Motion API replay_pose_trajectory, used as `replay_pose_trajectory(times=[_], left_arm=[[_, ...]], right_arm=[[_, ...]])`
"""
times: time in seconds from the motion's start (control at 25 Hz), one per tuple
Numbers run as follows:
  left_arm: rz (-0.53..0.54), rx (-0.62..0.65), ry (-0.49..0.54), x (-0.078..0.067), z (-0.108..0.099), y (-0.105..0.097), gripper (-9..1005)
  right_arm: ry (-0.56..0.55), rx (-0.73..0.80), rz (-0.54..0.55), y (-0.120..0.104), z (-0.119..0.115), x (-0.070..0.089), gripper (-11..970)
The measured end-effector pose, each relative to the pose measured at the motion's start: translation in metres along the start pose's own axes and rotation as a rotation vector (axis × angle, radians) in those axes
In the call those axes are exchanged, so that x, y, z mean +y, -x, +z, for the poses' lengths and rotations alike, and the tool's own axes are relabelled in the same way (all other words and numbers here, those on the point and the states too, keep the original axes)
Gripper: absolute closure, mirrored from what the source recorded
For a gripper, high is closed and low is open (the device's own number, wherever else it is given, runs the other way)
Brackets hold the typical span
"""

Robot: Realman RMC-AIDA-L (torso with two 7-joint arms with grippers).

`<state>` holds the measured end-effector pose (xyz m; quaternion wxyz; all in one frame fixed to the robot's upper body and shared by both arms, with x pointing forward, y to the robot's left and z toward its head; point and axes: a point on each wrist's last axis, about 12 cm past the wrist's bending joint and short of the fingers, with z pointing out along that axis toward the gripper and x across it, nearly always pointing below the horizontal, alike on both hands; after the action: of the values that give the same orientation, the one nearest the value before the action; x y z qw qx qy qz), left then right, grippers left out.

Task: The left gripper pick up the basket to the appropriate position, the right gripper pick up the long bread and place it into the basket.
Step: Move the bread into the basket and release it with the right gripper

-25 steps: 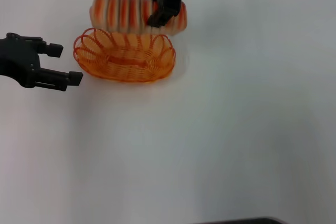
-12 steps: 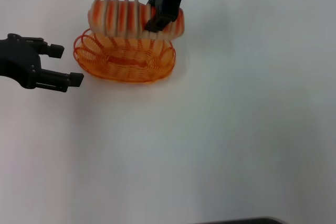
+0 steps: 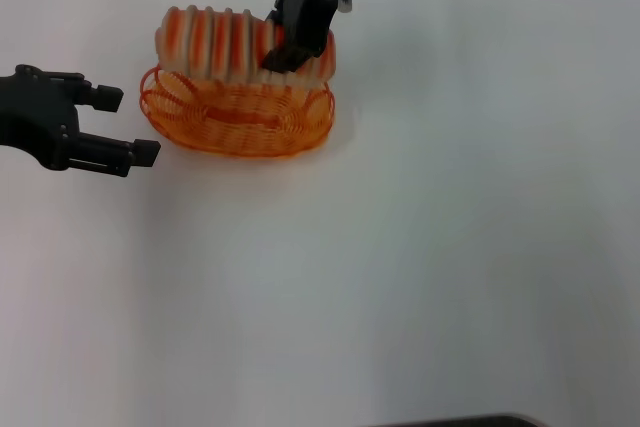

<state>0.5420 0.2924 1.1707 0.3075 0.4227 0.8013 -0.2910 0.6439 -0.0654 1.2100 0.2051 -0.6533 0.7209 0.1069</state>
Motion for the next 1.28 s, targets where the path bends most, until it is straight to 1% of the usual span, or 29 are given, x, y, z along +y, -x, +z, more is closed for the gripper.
replay_pose_trajectory(times=[0.84,1.28], left_arm=[[-0.001,-0.001,0.003,0.001,0.001,-0.001,106],[-0.001,0.002,0.002,0.000,0.002,-0.001,107]], right_arm=[[0.014,-0.023,0.030,-0.014,0.021,0.002,514],[0.020,-0.024,0.042,-0.019,0.026,0.003,513]])
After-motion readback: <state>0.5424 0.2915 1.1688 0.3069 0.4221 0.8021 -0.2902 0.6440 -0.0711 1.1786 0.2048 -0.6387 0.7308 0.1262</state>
